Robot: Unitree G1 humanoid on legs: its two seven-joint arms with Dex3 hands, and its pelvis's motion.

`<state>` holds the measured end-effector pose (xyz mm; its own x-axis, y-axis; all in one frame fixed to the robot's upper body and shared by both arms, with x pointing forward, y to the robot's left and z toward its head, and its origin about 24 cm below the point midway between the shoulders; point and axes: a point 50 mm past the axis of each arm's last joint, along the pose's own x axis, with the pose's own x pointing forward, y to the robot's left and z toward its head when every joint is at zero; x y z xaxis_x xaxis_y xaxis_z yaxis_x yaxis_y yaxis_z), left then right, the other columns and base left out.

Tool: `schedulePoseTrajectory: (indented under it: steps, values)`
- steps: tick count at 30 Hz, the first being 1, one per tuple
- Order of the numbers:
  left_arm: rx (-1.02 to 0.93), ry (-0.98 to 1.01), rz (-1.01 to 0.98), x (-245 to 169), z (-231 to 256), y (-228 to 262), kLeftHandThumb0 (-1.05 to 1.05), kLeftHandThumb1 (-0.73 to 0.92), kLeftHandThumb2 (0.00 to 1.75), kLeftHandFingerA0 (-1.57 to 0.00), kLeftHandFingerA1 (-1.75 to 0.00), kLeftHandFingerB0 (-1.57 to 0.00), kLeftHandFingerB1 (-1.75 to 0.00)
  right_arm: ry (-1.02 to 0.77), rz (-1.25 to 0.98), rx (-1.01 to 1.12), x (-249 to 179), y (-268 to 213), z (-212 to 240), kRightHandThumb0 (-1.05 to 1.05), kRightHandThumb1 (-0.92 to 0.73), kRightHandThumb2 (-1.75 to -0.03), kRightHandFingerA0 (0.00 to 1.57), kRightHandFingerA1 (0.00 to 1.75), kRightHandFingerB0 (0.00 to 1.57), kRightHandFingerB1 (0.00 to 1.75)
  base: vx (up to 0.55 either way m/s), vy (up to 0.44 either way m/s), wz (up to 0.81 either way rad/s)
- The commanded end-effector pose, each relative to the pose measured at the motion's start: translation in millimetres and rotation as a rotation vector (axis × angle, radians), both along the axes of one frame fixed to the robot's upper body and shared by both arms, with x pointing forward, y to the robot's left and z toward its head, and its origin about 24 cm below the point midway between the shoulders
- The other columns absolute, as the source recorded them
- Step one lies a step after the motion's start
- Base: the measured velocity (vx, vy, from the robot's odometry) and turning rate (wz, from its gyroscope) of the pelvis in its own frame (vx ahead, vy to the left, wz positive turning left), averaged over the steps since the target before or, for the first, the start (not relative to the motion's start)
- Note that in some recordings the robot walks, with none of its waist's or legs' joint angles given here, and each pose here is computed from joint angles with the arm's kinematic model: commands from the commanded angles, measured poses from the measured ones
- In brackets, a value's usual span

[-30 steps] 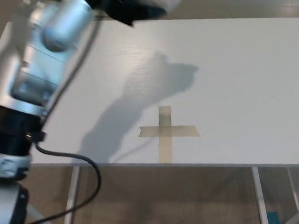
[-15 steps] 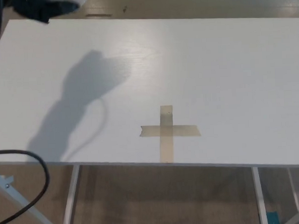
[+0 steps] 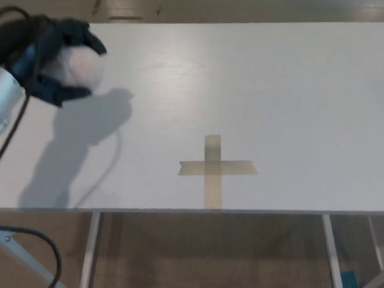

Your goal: Use the left hand to take the pink dumpling toy on a person's hand and put it on the desk.

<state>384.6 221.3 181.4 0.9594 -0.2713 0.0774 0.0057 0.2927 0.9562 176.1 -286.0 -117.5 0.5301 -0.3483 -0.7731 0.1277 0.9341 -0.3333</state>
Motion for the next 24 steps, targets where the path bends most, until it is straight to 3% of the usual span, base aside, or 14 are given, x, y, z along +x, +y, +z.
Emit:
schedulePoseTrajectory:
  steps: [1,2,7,8,11,13,16,17,18,19,20,21,24]
  values:
    - [0.053,0.057,0.028,-3.7,-45.8,-5.6,-0.26,0.74,0.64,-0.68,-1.53,-0.77,-0.51,0.006,-0.009,0.015,-4.0,0.3,-2.0,-0.24,-0.74,-0.62,0.57,0.43,0.49,0.40,0.00,0.000,0.00]
    - [0.057,0.070,0.031,-4.9,-52.0,-7.0,-0.33,0.64,0.92,-0.86,-1.24,-0.70,-0.65,0.007,-0.006,0.012,-4.0,0.3,-2.0,-0.24,-0.74,-0.62,0.57,0.43,0.49,0.40,0.00,0.000,0.00]
    - [0.079,0.111,0.049,-8.4,-71.7,-8.3,-0.34,0.66,0.92,-0.84,-1.24,-0.65,-0.61,0.005,0.001,0.007,-2.4,0.6,-1.3,-0.24,-0.74,-0.62,0.57,0.43,0.49,0.40,0.00,0.000,0.00]
    - [0.084,0.119,0.051,-8.6,-73.7,-8.3,-0.25,0.75,0.62,-0.70,-1.47,-0.64,-0.45,0.006,0.002,0.006,-2.5,0.6,-1.4,-0.24,-0.74,-0.62,0.58,0.43,0.50,0.40,0.00,0.000,0.00]
    - [0.103,0.147,0.058,-9.1,-80.6,-8.1,-0.25,0.74,0.64,-0.70,-1.44,-0.62,-0.45,0.005,0.005,0.002,-1.8,0.3,-0.9,-0.24,-0.74,-0.62,0.58,0.43,0.50,0.40,0.00,0.000,0.00]
    - [0.134,0.198,0.062,-10.2,-89.0,-7.2,-0.23,0.74,0.62,-0.75,-1.29,-0.63,-0.45,0.007,0.007,-0.003,-1.1,0.1,-0.6,-0.24,-0.74,-0.62,0.58,0.43,0.50,0.40,0.00,0.000,0.00]
    - [0.154,0.237,0.071,-10.3,-93.2,-5.8,-0.23,0.74,0.62,-0.76,-1.20,-0.62,-0.44,0.009,0.007,-0.003,-1.7,-0.3,-0.7,-0.24,-0.74,-0.62,0.58,0.43,0.50,0.40,0.00,0.000,0.00]
    - [0.152,0.250,0.079,-9.9,-93.6,-4.9,-0.25,0.72,0.61,-0.82,-0.99,-0.61,-0.43,0.010,0.007,-0.002,-1.9,-0.3,-0.8,-0.24,-0.74,-0.62,0.58,0.43,0.50,0.40,0.00,0.000,0.00]
    - [0.156,0.275,0.091,-9.0,-92.0,-3.7,-0.51,0.56,0.75,-0.34,-0.46,-0.18,-0.37,0.009,0.006,-0.003,-1.7,-0.3,-0.7,-0.24,-0.74,-0.62,0.58,0.43,0.51,0.41,0.00,0.000,0.00]
    - [0.162,0.302,0.104,-8.0,-90.2,-2.6,-0.51,0.56,0.75,-0.34,-0.46,-0.18,-0.37,0.007,0.004,-0.003,-1.5,-0.3,-0.6,-0.24,-0.74,-0.62,0.58,0.43,0.51,0.41,0.00,0.000,0.00]
    - [0.175,0.325,0.115,-7.6,-89.7,-2.0,-0.31,0.48,0.99,-0.02,-0.49,0.00,-0.47,0.008,0.005,-0.003,-2.4,-0.5,-0.9,-0.24,-0.74,-0.62,0.58,0.43,0.52,0.41,0.00,0.000,0.00]
    - [0.177,0.336,0.122,-7.1,-88.5,-1.6,-0.76,0.50,0.80,0.00,-0.07,-0.01,-0.08,0.008,0.006,-0.003,-2.2,-0.6,-0.8,-0.24,-0.74,-0.62,0.58,0.43,0.52,0.41,0.00,0.000,0.00]
    - [0.151,0.359,0.153,-5.5,-83.6,-1.3,-0.83,0.49,0.85,0.00,0.00,0.00,-0.04,0.009,0.014,-0.007,-0.9,-0.6,-0.2,-0.24,-0.74,-0.62,0.58,0.43,0.52,0.41,0.00,0.000,0.00]
